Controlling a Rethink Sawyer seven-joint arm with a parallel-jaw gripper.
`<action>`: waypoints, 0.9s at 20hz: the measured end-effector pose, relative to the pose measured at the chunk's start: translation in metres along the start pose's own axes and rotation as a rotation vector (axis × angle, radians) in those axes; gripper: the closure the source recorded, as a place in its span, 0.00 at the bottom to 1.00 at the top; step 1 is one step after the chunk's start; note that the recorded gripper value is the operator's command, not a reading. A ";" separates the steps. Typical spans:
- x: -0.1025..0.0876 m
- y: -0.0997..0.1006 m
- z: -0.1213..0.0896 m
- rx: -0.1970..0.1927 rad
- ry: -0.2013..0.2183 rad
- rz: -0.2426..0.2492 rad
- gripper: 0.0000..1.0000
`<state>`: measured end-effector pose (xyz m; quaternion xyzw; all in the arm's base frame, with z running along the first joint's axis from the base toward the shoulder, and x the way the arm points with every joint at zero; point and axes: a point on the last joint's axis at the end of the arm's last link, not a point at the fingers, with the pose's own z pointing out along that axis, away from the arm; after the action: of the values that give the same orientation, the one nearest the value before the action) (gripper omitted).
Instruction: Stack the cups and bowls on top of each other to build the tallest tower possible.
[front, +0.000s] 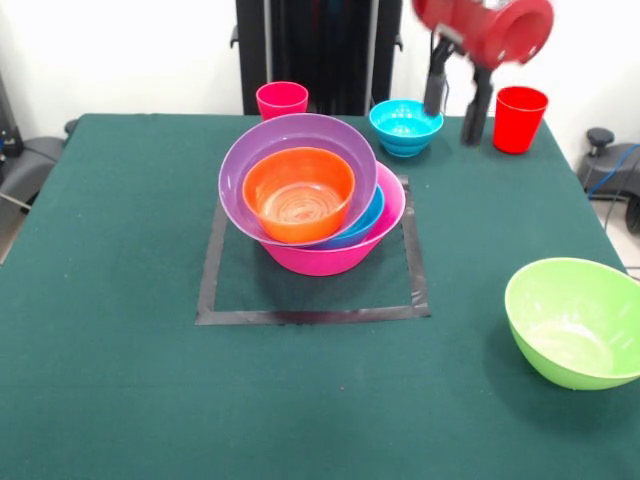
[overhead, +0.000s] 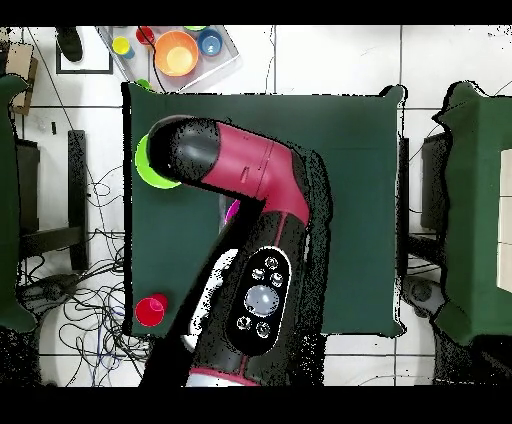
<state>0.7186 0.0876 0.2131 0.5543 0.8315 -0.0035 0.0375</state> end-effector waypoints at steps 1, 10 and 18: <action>0.002 0.000 -0.003 -0.001 0.002 -0.001 0.00; 0.031 -0.024 -0.052 -0.013 0.035 -0.003 0.00; 0.048 -0.108 -0.045 -0.006 0.047 0.074 0.00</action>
<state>0.5979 0.0928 0.2509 0.5847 0.8109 0.0132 0.0197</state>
